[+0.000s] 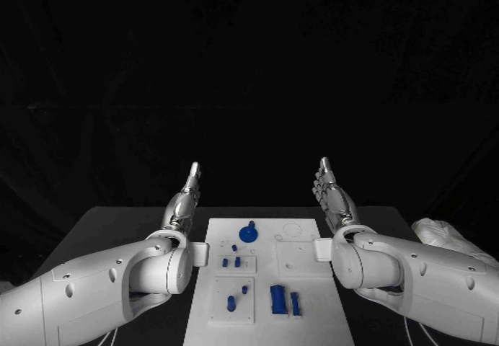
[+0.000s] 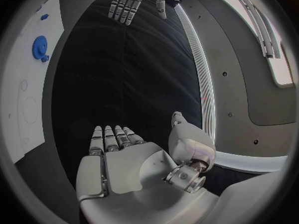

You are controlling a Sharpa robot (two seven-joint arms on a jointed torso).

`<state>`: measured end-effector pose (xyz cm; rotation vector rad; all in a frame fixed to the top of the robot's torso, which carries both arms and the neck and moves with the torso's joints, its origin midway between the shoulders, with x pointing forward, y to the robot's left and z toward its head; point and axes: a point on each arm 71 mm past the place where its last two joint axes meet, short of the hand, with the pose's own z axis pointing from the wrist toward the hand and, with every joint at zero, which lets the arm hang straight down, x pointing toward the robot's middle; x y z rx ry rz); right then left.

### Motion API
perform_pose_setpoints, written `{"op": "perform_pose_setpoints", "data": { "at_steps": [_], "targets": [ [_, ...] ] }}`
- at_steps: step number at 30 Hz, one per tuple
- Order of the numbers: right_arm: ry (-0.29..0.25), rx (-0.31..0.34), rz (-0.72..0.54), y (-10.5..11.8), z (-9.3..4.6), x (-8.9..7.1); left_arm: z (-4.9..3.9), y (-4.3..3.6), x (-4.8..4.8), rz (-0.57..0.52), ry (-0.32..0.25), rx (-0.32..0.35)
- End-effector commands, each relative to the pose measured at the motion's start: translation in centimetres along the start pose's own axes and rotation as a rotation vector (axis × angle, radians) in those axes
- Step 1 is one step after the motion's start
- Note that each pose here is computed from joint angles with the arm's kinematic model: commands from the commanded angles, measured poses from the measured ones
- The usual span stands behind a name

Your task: Assemble the parts on the task board

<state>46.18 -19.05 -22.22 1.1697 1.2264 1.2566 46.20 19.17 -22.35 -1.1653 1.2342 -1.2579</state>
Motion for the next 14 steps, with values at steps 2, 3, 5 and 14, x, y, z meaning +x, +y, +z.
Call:
{"op": "perform_pose_setpoints", "data": {
  "at_steps": [2, 3, 5, 14],
  "targets": [
    [-0.031, 0.024, 0.009, -0.2, -0.02, -0.19, -0.03, 0.07, -0.07, -0.012, -0.037, -0.022],
    [-0.031, 0.024, 0.009, -0.2, -0.02, -0.19, -0.03, 0.07, -0.07, -0.012, -0.037, -0.022],
    [-0.031, 0.024, 0.009, -0.2, -0.02, -0.19, -0.03, 0.07, -0.07, -0.012, -0.037, -0.022],
    [-0.031, 0.024, 0.009, -0.2, -0.02, -0.19, -0.03, 0.07, -0.07, -0.012, -0.037, -0.022]
  ]
}}
